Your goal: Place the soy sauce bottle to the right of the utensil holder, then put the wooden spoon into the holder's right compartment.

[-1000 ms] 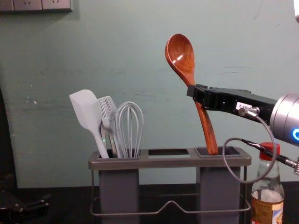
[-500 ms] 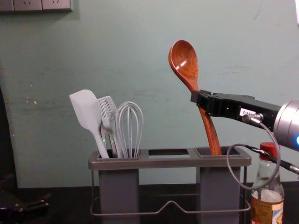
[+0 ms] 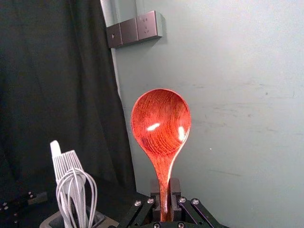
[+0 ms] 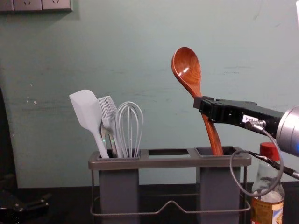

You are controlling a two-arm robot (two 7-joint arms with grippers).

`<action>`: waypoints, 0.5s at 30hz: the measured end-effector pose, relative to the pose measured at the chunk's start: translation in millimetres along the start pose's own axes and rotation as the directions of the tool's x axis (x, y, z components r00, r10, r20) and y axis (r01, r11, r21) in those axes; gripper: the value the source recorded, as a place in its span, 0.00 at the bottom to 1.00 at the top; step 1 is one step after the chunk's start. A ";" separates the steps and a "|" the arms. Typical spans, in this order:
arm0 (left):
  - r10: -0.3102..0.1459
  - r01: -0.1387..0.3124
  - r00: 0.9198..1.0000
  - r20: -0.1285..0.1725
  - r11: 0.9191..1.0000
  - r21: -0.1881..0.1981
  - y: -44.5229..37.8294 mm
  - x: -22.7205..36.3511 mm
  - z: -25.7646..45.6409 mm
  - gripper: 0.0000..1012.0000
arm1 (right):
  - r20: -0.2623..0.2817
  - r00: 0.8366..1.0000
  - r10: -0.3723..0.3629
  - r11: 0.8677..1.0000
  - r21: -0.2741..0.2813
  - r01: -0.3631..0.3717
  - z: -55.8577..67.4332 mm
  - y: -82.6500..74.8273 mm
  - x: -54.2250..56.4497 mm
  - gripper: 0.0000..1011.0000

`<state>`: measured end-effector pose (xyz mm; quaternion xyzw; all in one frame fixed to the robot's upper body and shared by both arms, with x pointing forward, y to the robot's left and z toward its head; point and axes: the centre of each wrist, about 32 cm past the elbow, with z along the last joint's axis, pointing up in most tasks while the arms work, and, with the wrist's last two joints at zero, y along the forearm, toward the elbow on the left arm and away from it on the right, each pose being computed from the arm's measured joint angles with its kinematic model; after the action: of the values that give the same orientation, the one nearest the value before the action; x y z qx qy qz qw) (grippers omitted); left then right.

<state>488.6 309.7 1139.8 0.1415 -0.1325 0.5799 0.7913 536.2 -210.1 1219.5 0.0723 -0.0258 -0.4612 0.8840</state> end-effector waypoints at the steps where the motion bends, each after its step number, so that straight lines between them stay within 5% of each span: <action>1: 0.000 0.000 1.000 0.000 1.000 0.000 0.0 0.0 0.0 0.99 | 0.000 1.000 -0.001 1.000 -0.002 0.001 -0.7 -0.5 0.2 0.13; 15: 0.000 0.000 1.000 0.000 1.000 0.000 0.0 0.0 0.0 0.99 | -0.001 1.000 -0.001 1.000 -0.017 0.001 -6.0 -6.4 1.6 0.13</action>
<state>488.6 309.7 1139.8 0.1415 -0.1325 0.5799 0.7913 532.6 -214.4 1212.6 0.0653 -0.0213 -0.4618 0.8843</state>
